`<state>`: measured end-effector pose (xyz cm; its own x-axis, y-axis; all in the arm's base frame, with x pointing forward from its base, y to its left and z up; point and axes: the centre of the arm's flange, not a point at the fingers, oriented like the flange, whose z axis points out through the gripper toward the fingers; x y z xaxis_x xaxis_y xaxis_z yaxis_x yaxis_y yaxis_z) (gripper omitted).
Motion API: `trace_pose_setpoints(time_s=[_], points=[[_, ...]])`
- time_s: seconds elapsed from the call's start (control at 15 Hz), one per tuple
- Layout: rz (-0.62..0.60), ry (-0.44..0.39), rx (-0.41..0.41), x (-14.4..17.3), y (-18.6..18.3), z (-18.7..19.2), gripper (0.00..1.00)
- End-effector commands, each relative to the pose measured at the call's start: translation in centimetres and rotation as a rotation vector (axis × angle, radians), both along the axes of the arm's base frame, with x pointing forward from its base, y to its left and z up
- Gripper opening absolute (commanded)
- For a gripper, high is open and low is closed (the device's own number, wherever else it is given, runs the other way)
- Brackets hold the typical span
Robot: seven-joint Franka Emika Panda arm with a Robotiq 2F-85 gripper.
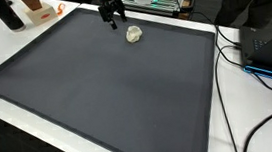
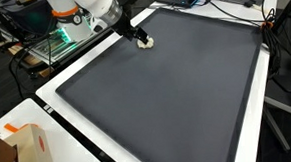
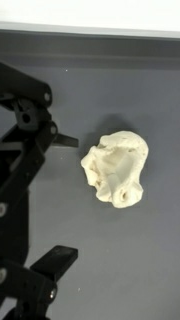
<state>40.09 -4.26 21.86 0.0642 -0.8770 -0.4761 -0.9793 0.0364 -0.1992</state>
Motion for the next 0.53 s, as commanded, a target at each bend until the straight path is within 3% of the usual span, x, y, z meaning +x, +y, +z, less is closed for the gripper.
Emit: trace_pose_setpoints(time_s=[0.0, 0.47], points=[[0.036, -0.032, 0.012, -1.89, 0.56, -0.77, 1.00], [0.078, -0.028, -0.004, -2.40, 0.79, -1.46, 1.00]])
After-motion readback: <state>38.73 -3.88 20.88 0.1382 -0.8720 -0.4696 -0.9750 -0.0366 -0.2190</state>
